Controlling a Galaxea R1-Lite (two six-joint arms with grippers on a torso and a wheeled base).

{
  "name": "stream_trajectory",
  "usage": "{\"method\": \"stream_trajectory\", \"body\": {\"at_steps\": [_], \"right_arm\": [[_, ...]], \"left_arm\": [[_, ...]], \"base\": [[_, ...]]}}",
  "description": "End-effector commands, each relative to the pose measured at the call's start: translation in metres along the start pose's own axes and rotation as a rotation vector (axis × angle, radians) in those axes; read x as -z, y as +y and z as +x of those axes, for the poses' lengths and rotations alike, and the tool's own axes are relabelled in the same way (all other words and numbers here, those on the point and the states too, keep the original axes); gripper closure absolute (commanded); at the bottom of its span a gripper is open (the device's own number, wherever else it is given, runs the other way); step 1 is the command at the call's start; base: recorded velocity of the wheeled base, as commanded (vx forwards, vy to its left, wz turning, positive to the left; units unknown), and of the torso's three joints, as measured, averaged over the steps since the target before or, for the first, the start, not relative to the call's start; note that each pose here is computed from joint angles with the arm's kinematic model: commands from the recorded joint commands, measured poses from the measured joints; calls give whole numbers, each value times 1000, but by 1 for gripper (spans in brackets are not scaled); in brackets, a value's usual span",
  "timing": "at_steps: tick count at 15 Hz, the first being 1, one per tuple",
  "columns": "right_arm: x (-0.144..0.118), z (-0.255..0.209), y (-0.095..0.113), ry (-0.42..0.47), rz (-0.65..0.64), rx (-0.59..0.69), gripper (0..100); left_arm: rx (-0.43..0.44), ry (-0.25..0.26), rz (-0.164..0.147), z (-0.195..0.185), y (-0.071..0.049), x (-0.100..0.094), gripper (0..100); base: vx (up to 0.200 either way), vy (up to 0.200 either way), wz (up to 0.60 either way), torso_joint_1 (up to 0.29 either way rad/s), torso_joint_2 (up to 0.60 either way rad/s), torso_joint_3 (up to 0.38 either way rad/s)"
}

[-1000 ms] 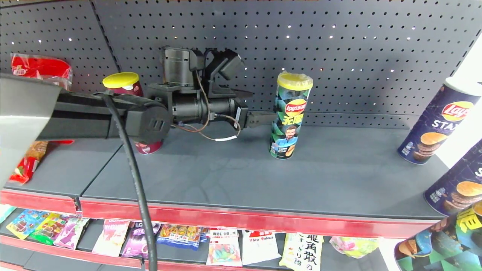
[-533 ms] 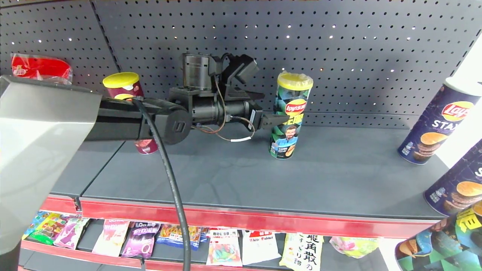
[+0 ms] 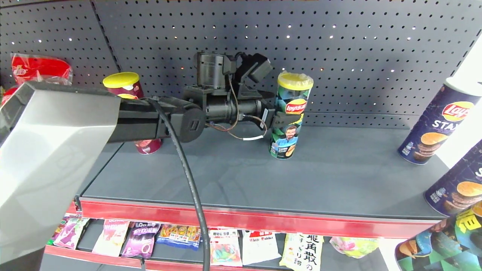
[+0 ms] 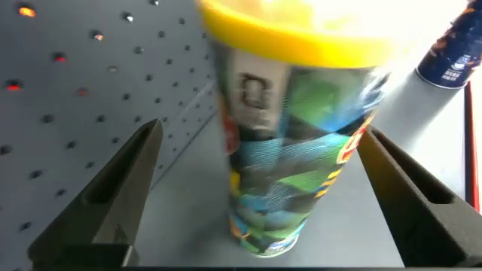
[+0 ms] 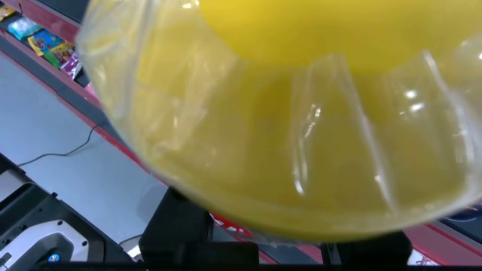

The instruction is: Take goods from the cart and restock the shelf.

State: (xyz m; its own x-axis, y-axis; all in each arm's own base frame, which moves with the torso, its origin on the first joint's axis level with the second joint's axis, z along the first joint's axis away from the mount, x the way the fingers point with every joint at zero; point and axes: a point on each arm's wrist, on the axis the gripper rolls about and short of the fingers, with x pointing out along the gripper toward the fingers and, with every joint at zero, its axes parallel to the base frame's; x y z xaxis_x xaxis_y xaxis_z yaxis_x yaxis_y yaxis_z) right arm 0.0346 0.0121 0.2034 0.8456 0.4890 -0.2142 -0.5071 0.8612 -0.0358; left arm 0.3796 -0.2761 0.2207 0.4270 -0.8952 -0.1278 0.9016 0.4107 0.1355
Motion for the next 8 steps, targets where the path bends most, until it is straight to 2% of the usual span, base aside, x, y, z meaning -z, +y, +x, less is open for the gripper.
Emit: {"method": "stream_trajectory", "body": {"at_steps": [1,8], "right_arm": [[0,0,0,-2,-1,-1,100],[0,0,0,1,0,-1,100]], "left_arm": [[4,-2,1,5,0,1,0],[-6,7,-5,13,2,6,0]], "base": [[0,0,0,0,0,0],[0,0,0,0,0,0]]}}
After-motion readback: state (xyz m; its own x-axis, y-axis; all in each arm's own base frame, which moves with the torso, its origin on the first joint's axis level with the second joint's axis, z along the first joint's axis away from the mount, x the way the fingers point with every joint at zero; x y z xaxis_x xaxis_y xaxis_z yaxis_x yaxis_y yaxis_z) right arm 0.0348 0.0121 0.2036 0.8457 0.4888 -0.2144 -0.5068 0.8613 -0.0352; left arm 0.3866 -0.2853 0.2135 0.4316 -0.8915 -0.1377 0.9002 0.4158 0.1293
